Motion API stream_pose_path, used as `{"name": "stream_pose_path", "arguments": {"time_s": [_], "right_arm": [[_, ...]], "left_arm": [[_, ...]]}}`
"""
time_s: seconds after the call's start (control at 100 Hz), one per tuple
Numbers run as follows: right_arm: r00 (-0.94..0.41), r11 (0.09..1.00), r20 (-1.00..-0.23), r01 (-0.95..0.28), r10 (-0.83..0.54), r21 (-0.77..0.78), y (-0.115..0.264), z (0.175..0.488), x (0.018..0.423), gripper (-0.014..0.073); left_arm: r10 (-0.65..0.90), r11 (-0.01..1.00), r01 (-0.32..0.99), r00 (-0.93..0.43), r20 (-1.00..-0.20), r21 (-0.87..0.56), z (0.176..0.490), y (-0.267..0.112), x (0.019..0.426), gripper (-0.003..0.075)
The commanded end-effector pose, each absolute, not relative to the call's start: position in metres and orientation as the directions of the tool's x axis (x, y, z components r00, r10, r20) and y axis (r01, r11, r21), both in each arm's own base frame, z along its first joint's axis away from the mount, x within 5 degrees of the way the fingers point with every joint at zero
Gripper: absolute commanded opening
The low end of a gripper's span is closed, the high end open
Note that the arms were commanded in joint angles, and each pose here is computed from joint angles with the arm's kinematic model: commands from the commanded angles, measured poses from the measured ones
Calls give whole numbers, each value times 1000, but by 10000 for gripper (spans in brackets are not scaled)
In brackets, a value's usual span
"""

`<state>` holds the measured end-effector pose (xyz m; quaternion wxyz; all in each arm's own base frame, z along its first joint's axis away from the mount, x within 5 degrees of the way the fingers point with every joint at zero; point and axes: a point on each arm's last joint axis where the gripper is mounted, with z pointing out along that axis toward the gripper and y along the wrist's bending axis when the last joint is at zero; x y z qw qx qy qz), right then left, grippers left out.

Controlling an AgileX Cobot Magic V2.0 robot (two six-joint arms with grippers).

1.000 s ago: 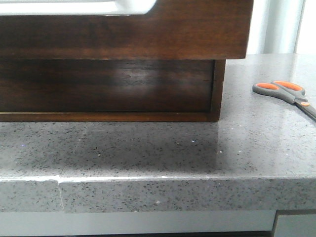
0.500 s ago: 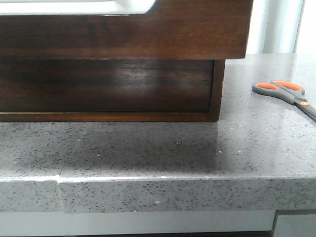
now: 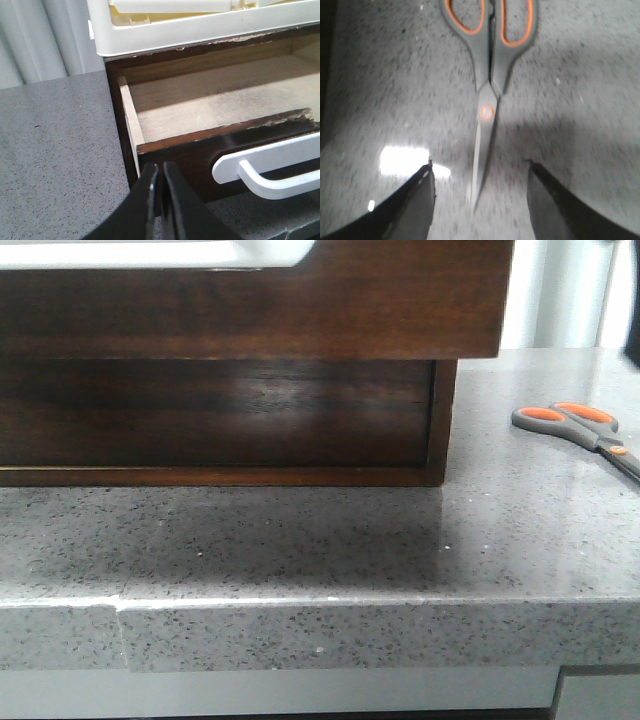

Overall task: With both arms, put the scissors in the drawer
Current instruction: 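Lower the right gripper onto the grey-and-orange scissors handles and grasp, then lift the scissors with the right gripper and carry over the open drawer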

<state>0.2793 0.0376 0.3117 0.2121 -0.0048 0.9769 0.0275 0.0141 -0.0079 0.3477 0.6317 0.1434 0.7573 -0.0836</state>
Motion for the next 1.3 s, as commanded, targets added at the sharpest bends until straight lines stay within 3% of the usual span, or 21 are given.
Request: {"name": "stream_pose_path", "arguments": {"time_s": [0.0, 0.29, 1.0, 1.29], "right_arm": [[-867, 999, -498, -23, 4, 48, 36, 322, 295, 365], [-898, 998, -437, 38, 54, 45, 24, 286, 325, 365], [-848, 995, -519, 75, 102, 73, 25, 267, 351, 365], [-872, 995, -480, 77, 98, 63, 25, 257, 353, 364]], "left_arm": [[70, 942, 334, -83, -994, 38, 363, -9, 14, -20], [34, 933, 359, -93, -995, -2, 363, -12, 13, -20], [29, 932, 363, -94, -995, -8, 363, -12, 13, -20], [29, 932, 363, -94, -995, -8, 363, -12, 13, -20]]}}
